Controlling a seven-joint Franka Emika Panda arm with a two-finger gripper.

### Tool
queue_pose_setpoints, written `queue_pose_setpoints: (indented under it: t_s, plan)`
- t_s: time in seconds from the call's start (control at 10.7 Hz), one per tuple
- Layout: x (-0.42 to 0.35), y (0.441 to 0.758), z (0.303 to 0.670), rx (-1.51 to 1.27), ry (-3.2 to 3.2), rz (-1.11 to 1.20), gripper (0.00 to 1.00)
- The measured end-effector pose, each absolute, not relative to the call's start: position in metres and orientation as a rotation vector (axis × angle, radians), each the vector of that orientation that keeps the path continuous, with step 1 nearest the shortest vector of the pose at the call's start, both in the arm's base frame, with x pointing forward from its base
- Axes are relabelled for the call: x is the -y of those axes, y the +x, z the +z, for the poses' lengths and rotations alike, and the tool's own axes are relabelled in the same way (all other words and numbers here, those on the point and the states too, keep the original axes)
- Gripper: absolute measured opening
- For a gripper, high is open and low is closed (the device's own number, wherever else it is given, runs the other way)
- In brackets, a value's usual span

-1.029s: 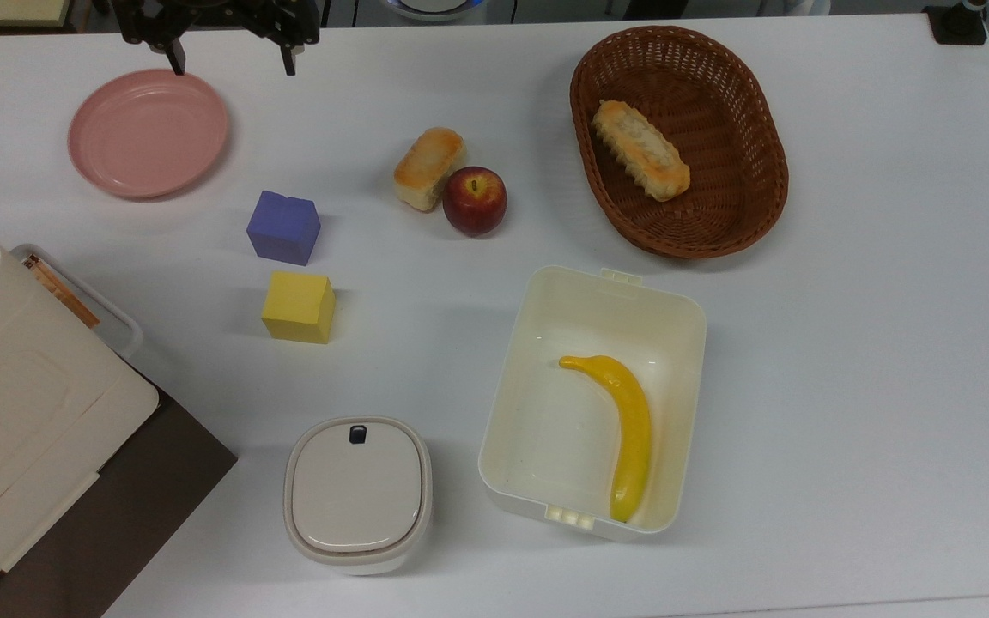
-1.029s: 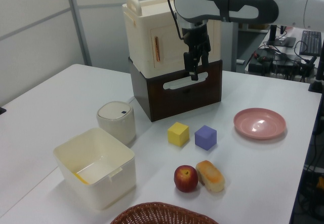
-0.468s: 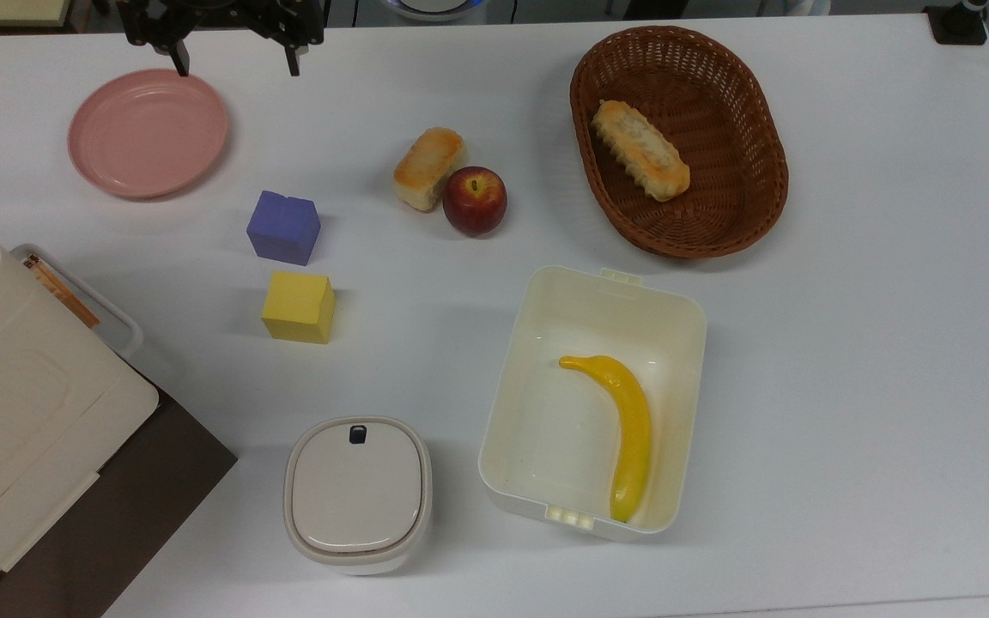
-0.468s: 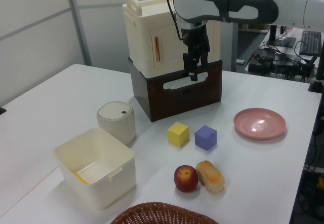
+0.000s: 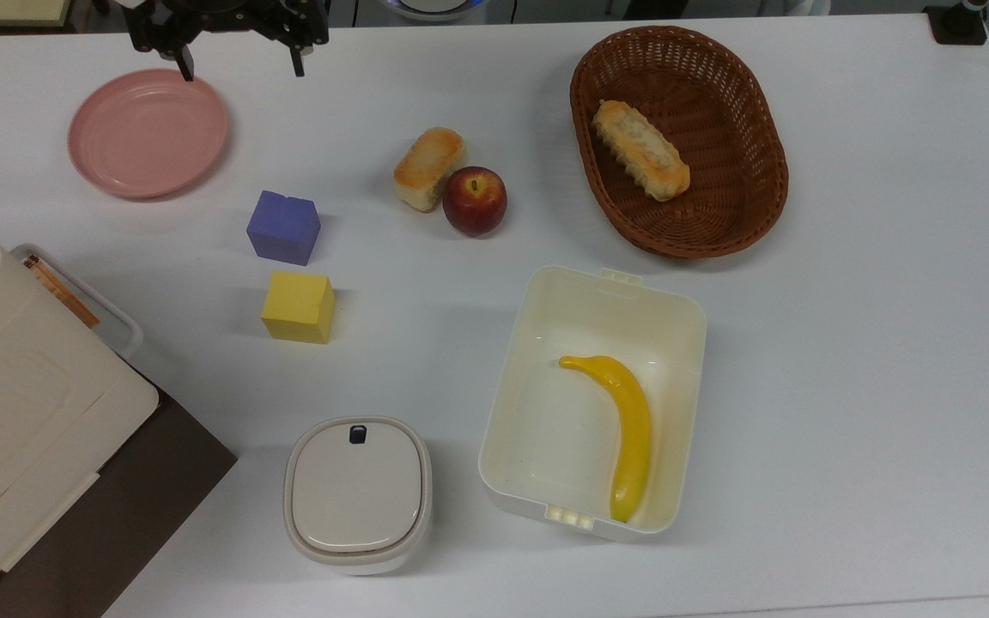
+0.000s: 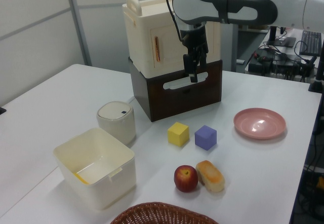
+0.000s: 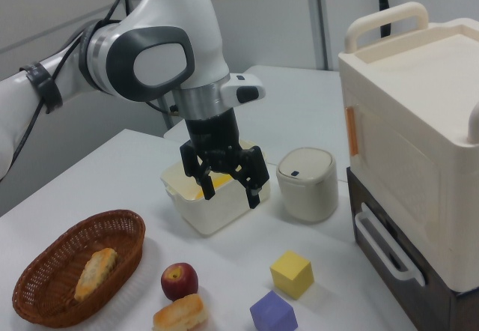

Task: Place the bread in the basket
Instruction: 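Move the gripper down over the small bread roll beside the apple, then close the gripper on the small bread roll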

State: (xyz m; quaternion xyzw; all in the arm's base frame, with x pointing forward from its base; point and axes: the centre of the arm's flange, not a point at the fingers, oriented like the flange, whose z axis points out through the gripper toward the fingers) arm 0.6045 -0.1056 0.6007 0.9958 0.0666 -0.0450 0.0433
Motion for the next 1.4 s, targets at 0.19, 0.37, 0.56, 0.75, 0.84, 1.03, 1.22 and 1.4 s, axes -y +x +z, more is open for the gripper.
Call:
queue_pose_setpoints:
  t_s: [0.19, 0.37, 0.56, 0.75, 0.84, 1.03, 1.22, 1.4]
  plan:
    - [0.087, 0.608, 0.589, -0.267, 3.056, -0.166, 1.00]
    - [0.049, 0.612, 0.562, -0.364, 3.052, -0.247, 1.00]
    - [0.011, 0.608, 0.523, -0.457, 3.034, -0.413, 1.00]
    - [-0.012, 0.602, 0.486, -0.507, 3.003, -0.608, 1.00]
    - [-0.014, 0.602, 0.472, -0.511, 2.992, -0.667, 1.00]
    - [-0.018, 0.599, 0.434, -0.517, 2.968, -0.786, 1.00]
    - [-0.032, 0.598, 0.386, -0.546, 2.920, -0.918, 1.00]
    - [-0.039, 0.599, 0.340, -0.555, 2.874, -1.032, 1.00]
